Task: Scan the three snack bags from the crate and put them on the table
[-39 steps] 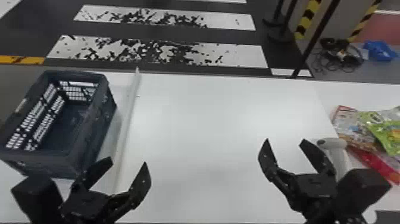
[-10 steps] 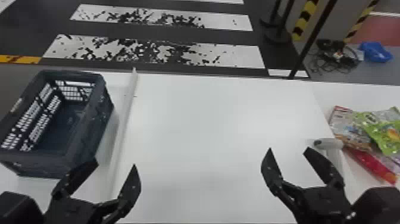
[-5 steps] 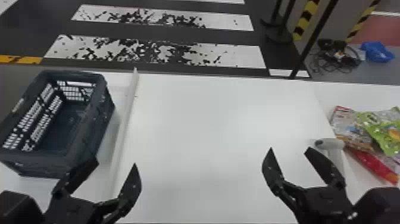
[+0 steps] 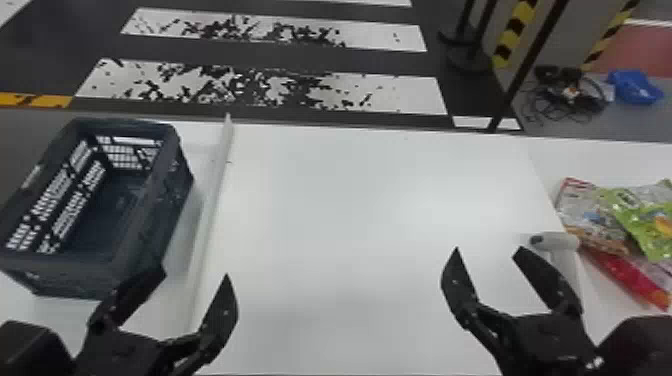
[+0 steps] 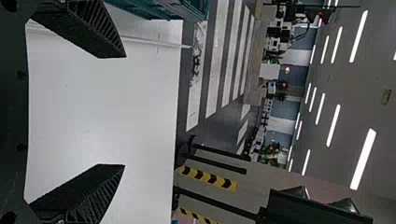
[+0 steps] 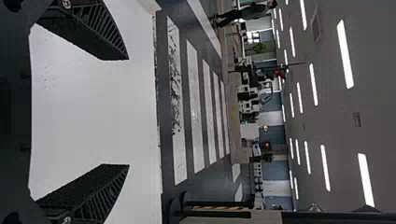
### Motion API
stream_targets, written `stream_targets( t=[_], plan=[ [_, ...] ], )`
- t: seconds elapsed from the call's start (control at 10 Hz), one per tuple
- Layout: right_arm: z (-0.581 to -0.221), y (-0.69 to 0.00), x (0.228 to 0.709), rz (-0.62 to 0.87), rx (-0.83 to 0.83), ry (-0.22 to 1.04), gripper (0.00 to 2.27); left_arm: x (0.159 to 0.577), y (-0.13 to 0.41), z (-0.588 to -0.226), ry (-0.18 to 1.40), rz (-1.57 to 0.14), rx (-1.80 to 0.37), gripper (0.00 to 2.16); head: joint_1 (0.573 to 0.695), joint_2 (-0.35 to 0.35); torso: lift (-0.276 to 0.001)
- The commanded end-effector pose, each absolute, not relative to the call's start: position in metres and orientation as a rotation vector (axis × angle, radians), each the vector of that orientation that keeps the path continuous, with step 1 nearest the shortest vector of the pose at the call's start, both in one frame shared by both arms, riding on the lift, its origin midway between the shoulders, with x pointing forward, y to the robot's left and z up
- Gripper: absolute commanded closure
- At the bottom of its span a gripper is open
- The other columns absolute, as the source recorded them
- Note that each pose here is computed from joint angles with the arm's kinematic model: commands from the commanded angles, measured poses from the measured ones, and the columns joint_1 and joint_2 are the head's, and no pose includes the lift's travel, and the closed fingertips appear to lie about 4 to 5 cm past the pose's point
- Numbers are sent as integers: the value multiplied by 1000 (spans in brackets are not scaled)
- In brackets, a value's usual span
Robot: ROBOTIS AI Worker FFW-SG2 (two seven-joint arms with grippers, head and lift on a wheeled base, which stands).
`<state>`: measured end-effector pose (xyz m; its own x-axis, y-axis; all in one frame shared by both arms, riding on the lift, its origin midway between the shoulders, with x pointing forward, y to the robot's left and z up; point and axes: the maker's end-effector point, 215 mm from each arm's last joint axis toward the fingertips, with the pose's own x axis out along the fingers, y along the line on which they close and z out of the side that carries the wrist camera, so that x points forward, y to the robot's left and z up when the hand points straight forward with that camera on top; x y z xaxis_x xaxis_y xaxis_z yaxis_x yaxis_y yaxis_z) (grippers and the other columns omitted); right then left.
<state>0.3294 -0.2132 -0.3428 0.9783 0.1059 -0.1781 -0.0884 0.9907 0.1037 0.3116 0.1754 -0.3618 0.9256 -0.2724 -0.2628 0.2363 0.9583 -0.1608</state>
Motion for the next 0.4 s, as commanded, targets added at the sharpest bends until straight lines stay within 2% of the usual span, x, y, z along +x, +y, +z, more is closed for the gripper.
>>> stream_targets(
  t=[0.0, 0.3],
  plan=[
    [-342, -214, 330, 98, 95, 182, 53, 312, 176, -360, 282, -262, -126, 19, 695, -70, -94],
    [-341, -214, 329, 97, 95, 180, 53, 311, 174, -361, 285, -265, -126, 19, 695, -72, -94]
  ],
)
